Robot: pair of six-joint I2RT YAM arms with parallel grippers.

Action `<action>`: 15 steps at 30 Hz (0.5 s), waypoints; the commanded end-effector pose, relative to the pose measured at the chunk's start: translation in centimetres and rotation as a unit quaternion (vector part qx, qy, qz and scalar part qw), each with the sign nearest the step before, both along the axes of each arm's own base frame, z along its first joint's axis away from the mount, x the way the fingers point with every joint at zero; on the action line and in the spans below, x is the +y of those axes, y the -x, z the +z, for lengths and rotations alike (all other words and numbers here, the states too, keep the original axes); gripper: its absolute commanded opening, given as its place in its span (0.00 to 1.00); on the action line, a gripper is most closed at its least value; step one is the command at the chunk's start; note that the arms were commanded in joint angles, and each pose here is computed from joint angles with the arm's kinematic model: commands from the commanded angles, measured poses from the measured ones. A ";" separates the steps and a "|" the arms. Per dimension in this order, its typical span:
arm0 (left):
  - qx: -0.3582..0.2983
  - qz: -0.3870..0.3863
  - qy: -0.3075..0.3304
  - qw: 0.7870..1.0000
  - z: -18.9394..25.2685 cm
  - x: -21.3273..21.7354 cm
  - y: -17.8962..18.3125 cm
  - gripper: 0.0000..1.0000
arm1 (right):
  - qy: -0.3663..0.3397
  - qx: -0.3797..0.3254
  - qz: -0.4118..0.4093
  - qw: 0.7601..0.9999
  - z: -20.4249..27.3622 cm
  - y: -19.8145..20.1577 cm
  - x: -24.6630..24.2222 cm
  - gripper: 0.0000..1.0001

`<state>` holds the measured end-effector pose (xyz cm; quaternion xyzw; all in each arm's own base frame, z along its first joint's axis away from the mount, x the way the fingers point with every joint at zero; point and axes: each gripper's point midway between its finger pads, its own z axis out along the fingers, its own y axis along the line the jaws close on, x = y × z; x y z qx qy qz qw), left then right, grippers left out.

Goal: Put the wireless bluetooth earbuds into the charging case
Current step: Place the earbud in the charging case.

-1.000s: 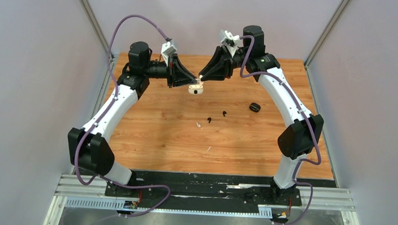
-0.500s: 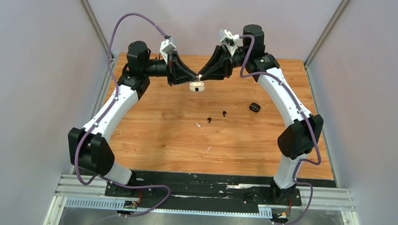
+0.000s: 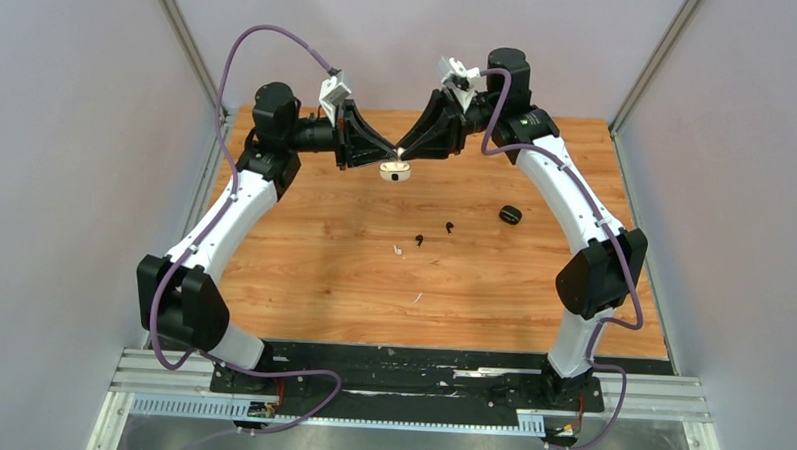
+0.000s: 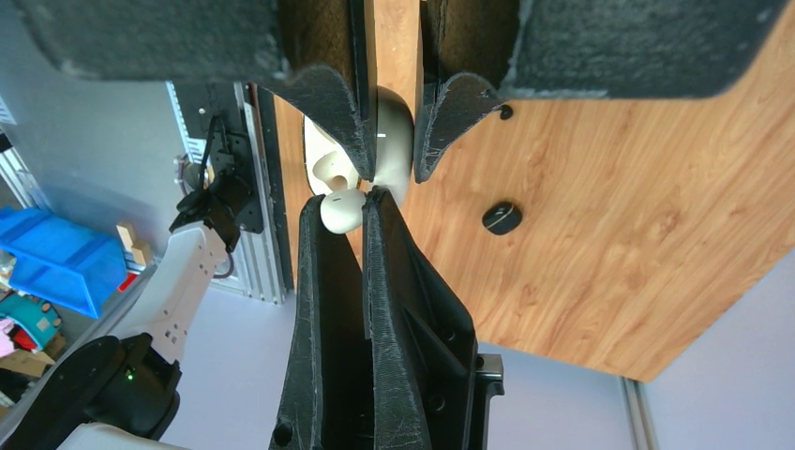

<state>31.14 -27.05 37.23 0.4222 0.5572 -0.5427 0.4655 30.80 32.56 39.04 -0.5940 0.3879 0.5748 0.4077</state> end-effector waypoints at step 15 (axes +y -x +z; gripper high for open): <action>-0.007 0.007 0.020 1.000 1.5 -0.2 -0.2 0.00 | -0.024 -0.014 0.129 0.991 1.6 4.6 -2.0 0.16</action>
